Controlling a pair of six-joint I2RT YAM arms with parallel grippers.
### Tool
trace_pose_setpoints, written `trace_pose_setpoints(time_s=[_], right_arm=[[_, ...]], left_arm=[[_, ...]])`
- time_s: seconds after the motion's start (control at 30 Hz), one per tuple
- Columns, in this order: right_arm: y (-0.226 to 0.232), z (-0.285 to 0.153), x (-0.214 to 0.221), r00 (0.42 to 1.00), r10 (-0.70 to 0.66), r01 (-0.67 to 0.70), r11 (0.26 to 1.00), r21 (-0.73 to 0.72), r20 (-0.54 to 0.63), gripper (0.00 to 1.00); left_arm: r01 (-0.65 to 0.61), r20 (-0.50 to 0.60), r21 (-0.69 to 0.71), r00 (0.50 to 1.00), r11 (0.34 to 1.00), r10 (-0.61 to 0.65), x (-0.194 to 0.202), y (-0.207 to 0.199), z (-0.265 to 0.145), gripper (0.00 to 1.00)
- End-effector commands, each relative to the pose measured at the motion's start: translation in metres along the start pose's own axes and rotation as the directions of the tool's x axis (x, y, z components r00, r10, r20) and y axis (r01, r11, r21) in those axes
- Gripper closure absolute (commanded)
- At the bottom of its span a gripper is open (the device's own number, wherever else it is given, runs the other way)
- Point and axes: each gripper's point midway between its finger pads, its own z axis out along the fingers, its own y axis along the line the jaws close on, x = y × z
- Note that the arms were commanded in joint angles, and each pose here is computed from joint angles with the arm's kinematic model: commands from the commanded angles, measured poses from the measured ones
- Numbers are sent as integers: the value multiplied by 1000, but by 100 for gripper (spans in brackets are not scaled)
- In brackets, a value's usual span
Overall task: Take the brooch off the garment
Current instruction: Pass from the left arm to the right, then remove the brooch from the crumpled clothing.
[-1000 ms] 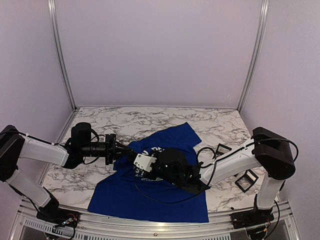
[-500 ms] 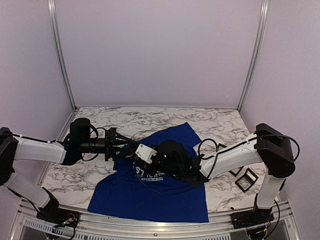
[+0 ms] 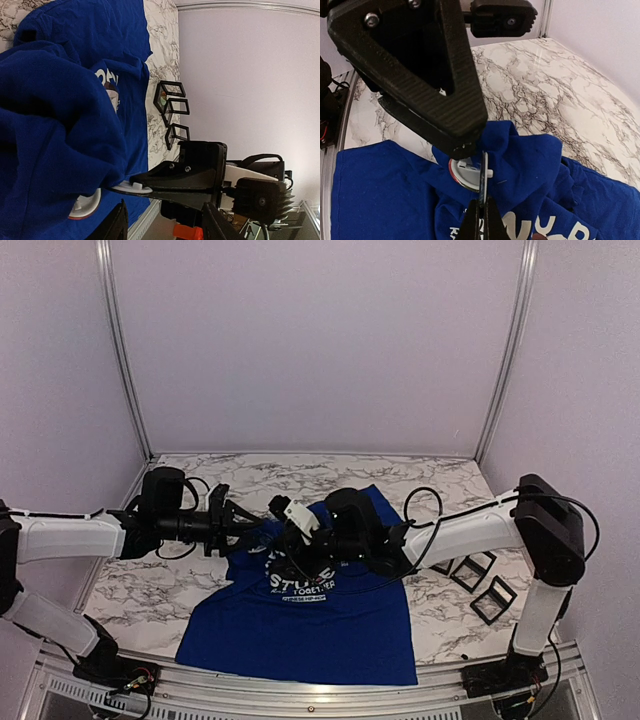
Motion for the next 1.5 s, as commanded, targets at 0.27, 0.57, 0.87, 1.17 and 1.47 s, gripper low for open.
trace_pose_setpoints(time_s=[0.27,0.57,0.87,1.17,1.47], right_arm=[[-22,6,-2,887,441,-461,830,-315,-135,100],[-31,-2,-9,761,609,-637,635,-437,-224,100],[-19,-7,-19,721,626,-674,534,-511,-297,100],[-12,-9,-1,677,632,-727,490,-482,-379,100],[-6,-14,18,649,624,-758,477,-446,-436,100]], left_arm=[[-111,83,-133,989,985,123,-15,24,-4,62],[-135,92,-190,984,972,155,-19,40,-3,75],[-140,105,-234,980,962,168,-32,51,7,74],[-128,144,-178,977,976,155,-47,42,20,81],[-114,151,-173,979,978,140,-53,43,28,91]])
